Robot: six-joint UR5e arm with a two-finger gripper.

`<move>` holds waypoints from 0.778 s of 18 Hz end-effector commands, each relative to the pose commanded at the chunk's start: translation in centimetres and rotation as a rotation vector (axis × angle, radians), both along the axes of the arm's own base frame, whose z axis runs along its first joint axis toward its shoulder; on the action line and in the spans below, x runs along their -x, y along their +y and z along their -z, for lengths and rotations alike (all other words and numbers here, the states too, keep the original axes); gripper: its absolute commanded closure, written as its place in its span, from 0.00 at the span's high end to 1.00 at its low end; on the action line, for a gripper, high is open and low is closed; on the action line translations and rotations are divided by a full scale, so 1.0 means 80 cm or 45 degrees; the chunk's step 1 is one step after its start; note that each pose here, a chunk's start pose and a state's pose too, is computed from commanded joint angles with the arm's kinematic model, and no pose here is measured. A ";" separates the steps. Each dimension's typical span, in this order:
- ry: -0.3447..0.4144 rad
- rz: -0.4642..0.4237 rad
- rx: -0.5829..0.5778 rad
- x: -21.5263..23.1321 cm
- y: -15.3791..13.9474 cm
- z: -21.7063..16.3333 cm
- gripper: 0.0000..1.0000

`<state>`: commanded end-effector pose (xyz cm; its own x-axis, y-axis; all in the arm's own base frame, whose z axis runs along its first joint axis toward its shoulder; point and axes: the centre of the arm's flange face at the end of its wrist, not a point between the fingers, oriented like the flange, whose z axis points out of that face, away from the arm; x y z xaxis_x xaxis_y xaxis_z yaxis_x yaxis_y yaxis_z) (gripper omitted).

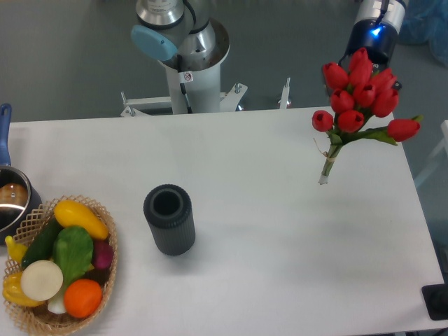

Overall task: Place the flowers on the table
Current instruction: 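Hold the red tulip bunch by the stems in the gripper, raised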

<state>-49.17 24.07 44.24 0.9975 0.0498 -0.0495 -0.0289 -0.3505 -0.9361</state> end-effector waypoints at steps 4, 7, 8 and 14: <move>0.004 -0.005 0.000 0.002 -0.002 -0.004 0.28; 0.000 -0.015 -0.004 0.004 -0.006 -0.004 0.28; -0.002 -0.019 -0.004 0.005 -0.008 -0.003 0.28; -0.001 -0.022 0.000 0.001 -0.008 -0.008 0.28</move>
